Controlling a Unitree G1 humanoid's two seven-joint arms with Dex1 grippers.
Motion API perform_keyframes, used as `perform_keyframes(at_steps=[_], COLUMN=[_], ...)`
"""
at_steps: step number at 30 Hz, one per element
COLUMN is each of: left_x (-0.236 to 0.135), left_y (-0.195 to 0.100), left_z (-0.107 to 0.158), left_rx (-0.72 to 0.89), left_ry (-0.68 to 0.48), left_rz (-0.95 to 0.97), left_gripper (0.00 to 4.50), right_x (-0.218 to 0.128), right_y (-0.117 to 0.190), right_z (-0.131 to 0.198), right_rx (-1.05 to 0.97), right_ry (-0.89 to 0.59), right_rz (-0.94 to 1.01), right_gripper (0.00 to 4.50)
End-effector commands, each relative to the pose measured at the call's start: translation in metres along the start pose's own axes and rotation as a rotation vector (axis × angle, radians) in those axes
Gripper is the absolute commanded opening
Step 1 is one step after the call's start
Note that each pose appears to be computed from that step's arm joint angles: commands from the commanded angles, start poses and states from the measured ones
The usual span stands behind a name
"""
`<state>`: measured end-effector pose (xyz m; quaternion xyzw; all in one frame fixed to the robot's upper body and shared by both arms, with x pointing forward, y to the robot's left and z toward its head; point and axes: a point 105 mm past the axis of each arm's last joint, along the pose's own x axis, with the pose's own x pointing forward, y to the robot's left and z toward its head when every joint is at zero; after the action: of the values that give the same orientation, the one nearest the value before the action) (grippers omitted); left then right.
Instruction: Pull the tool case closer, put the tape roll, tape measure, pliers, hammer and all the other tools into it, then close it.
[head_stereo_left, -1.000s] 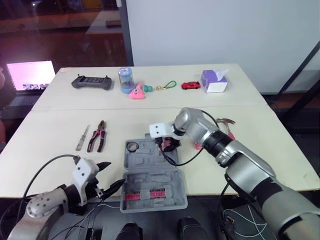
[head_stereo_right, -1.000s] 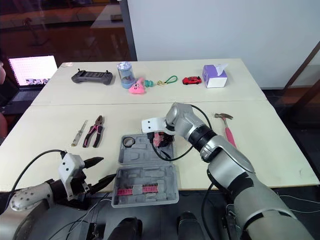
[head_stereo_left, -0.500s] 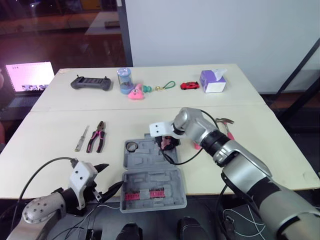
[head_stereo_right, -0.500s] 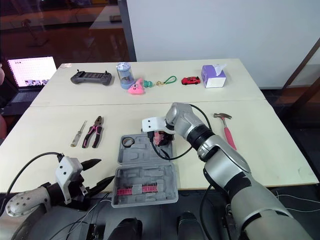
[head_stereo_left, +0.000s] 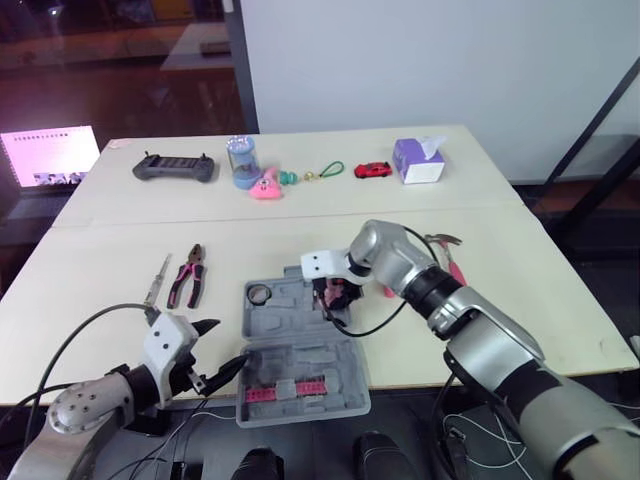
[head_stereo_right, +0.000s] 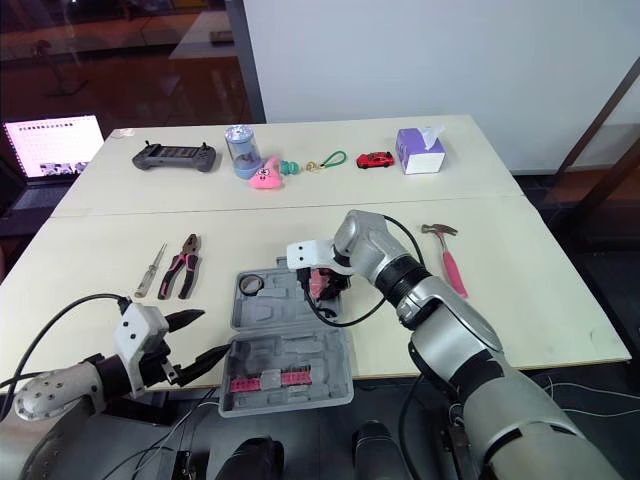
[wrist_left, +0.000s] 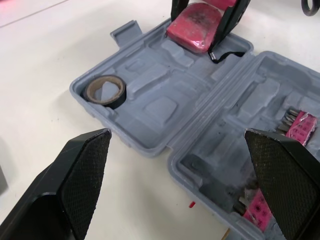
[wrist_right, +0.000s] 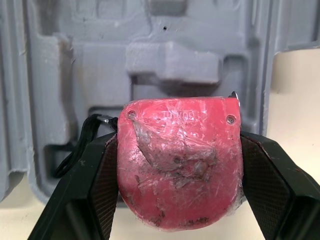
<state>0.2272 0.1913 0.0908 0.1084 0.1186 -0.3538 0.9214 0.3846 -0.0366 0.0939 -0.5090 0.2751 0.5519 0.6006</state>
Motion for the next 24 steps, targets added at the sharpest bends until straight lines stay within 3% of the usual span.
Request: perform_keyframes(at_steps=[1, 9, 11, 13, 19, 24], left_x=[-0.002, -0.002, -0.001, 0.001, 0.004, 0.007], left_y=[-0.005, -0.014, -0.014, -0.013, -0.014, -0.013], left_z=[0.002, -0.004, -0.004, -0.004, -0.003, 0.000], left_rx=[0.002, -0.017, -0.017, -0.019, -0.020, -0.013], left_ry=[-0.013, 0.002, 0.003, 0.002, 0.000, -0.006], left_rz=[-0.022, -0.050, -0.051, -0.055, -0.066, -0.073], left_gripper=[4.50, 4.50, 4.50, 4.50, 4.50, 4.50], right_x=[-0.008, -0.006, -0.007, -0.009, -0.032, -0.054], right_y=[-0.010, -0.007, -0.010, -0.014, -0.017, -0.014], right_z=[0.010, 0.017, 0.017, 0.016, 0.021, 0.029], right_rx=[-0.056, -0.053, -0.063, -0.091, -0.087, -0.065], right_ry=[-0.028, -0.092, -0.088, -0.082, -0.146, -0.311], right_rz=[-0.050, -0.038, -0.059, -0.095, -0.114, -0.164], right_gripper=[2.92, 2.92, 3.93, 4.44, 4.44, 4.44])
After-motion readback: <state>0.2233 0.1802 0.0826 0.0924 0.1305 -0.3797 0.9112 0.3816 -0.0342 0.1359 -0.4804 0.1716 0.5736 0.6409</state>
